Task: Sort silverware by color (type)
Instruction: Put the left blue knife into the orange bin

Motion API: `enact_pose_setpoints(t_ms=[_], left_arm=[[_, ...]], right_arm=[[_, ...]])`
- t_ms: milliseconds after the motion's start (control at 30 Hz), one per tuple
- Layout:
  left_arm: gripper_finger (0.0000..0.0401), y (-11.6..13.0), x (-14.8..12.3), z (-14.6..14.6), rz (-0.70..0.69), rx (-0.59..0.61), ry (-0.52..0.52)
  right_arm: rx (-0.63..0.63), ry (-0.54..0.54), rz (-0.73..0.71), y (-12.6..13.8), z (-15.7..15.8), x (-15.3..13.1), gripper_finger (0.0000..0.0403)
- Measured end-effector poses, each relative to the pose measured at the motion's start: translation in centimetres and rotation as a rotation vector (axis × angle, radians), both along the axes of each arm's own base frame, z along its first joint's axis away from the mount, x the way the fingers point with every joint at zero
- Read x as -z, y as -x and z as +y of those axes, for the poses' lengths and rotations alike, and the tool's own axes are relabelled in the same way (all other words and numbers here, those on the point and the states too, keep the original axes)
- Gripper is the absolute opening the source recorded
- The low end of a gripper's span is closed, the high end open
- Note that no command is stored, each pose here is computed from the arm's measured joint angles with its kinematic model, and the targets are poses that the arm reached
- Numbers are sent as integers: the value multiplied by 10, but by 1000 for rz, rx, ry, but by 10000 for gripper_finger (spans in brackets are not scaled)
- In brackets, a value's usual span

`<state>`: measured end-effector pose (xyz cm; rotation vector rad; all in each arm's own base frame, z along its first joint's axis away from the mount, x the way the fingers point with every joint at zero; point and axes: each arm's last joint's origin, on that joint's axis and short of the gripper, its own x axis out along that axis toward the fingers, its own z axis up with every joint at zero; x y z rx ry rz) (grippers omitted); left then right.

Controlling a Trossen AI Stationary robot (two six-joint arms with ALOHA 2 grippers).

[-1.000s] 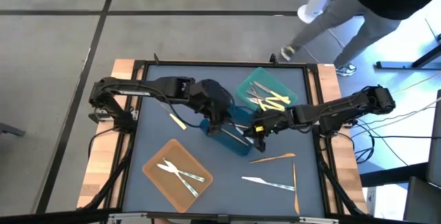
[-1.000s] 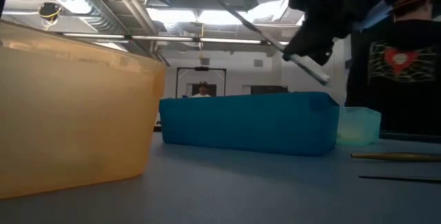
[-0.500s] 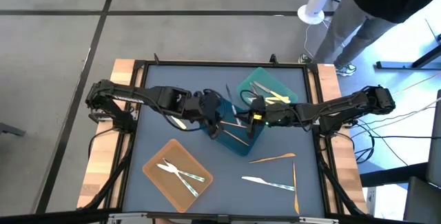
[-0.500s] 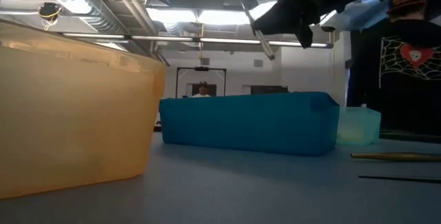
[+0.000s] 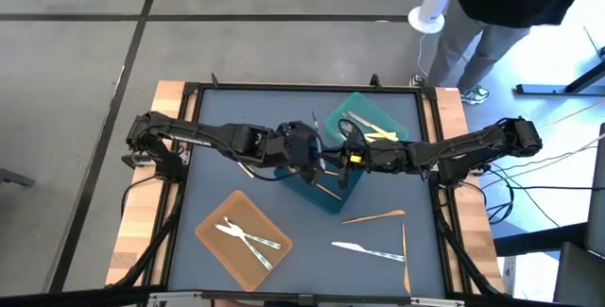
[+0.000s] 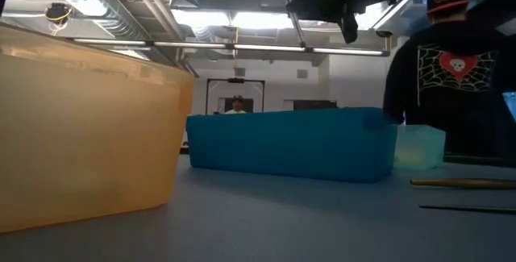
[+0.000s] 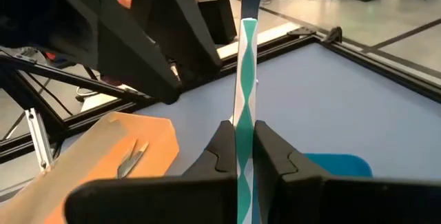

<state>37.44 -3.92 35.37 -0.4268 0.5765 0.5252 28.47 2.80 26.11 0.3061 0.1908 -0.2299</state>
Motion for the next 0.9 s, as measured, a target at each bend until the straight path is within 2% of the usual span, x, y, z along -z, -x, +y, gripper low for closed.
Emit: enact_pose_setpoints(t_ms=[333, 500, 900], left_arm=[[96, 1, 0, 2, -14, -66, 10], [96, 1, 1, 5, -25, -111, 32], [96, 2, 2, 5, -10, -117, 28]], right_arm=[[0, -5, -3, 0, 0, 0, 5], [-43, -17, -3, 0, 1, 0, 5], [-68, -28, -38, -1, 2, -3, 5]])
